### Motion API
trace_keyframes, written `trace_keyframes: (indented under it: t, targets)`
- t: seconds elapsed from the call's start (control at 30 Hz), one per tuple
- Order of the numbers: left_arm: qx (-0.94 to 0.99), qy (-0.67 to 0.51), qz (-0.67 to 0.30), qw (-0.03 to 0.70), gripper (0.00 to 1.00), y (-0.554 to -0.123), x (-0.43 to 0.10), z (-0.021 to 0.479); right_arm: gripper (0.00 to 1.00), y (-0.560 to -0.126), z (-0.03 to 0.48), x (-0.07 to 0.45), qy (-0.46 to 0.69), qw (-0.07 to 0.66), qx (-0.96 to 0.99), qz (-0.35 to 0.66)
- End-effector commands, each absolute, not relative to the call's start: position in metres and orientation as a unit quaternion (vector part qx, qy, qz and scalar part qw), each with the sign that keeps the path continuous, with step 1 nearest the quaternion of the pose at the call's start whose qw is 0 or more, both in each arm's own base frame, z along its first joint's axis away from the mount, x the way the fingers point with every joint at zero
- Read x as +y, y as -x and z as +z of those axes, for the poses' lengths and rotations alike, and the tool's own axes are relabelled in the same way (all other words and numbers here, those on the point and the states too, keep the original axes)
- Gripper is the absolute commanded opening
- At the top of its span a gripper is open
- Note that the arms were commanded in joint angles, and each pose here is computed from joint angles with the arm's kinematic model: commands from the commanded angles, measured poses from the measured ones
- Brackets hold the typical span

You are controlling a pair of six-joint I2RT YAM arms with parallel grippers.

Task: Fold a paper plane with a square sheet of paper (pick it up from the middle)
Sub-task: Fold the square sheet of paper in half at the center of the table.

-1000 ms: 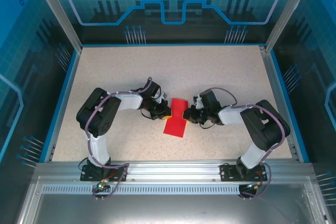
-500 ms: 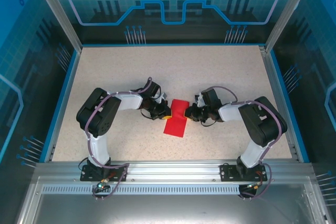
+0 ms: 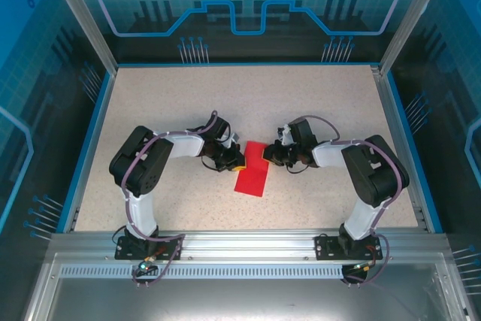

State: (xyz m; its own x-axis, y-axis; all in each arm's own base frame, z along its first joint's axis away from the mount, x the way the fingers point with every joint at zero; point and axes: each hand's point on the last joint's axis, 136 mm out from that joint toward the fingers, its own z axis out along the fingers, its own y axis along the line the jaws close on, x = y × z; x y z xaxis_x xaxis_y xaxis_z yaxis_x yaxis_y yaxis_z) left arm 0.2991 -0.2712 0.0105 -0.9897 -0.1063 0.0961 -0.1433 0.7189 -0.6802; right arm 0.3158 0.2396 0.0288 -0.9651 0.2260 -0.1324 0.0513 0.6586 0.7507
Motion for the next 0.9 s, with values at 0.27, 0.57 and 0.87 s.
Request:
trace_keyframes:
  t: [0.27,0.57,0.87]
  targets:
    - [-0.956,-0.099,0.260,0.093,0.00,-0.254,-0.236,-0.045,0.14,-0.277,0.067,0.259,0.005,0.115,0.897,0.427]
    - [-0.956,-0.098,0.259,0.095,0.00,-0.253,-0.235,-0.047,0.11,-0.279,0.023,0.254,-0.021,0.093,0.912,0.399]
    - [-0.957,-0.097,0.256,0.095,0.00,-0.253,-0.234,-0.047,0.11,-0.275,0.009,0.242,-0.038,0.076,0.926,0.367]
